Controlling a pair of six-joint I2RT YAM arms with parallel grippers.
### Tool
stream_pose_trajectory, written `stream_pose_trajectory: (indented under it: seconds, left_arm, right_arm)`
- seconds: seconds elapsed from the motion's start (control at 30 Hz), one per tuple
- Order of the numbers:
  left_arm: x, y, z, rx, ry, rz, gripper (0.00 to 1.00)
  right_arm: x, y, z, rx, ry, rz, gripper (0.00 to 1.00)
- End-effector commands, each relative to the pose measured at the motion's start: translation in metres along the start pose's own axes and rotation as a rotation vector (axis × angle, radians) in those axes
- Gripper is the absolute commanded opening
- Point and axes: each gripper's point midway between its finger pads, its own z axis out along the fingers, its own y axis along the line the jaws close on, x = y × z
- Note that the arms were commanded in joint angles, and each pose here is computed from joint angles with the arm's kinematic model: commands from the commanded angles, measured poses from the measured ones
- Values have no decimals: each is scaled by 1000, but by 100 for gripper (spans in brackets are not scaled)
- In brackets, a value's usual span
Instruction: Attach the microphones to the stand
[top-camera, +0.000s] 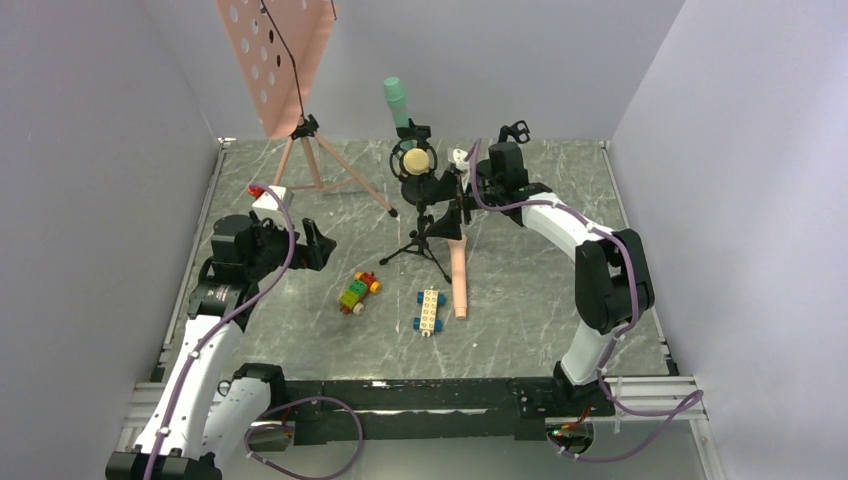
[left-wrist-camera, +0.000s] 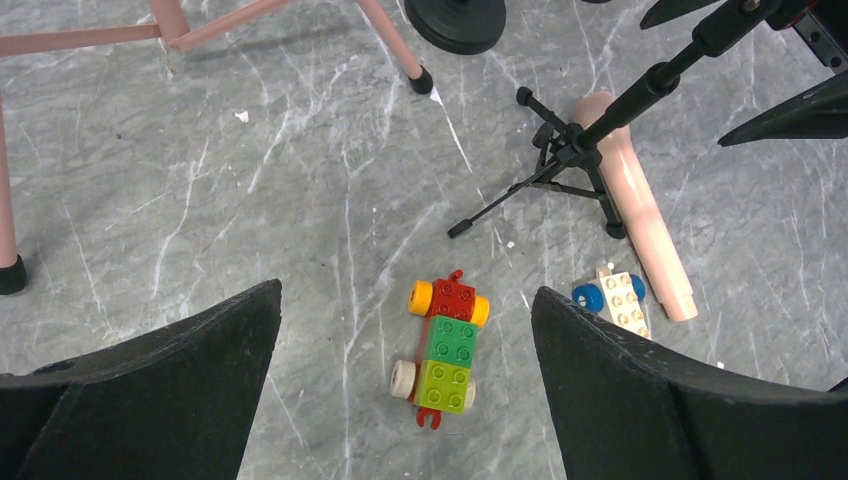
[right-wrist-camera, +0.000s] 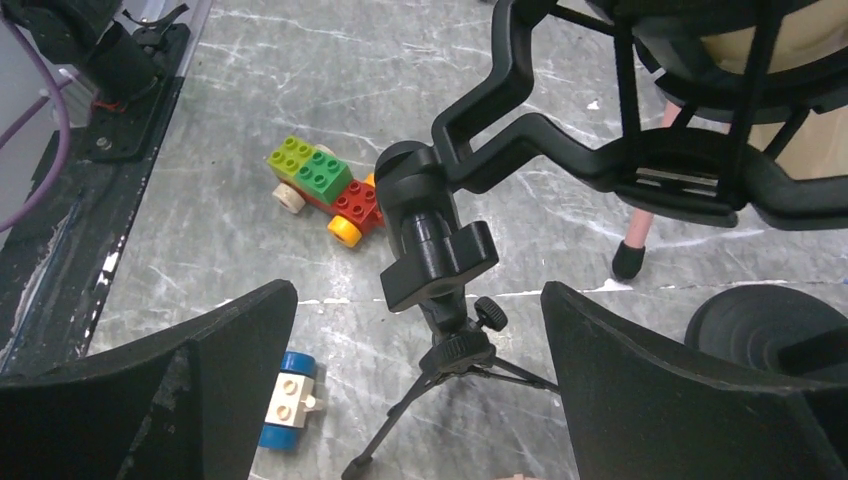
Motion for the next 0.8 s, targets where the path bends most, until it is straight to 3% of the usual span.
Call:
stream_pose_trajectory:
  seconds: [0.0,0.2,0.3,0.47,0.57,0.77]
  left_arm:
    - [-9,0,3,9,-32,16,99]
    - [-8,0,3,7,-31,12,99]
    - [-9,0,3,7,-34,14,99]
    - [-9,0,0,3,-40,22,99]
    - [-9,1,-1,-1,-46,26,99]
    - [-10,0,0,7,-46,25,99]
  right_arm:
    - [-24,1,4,-37,-59,-74,97]
    - [-30,7,6,-37,-119,-36,85]
    - [-40,13,6,-54,-183,30,78]
    - [-59,28,3,-118,-311,8,70]
    - [-57,25,6,-124,-315,37,64]
    - [-37,12,10,-55,-267,54,64]
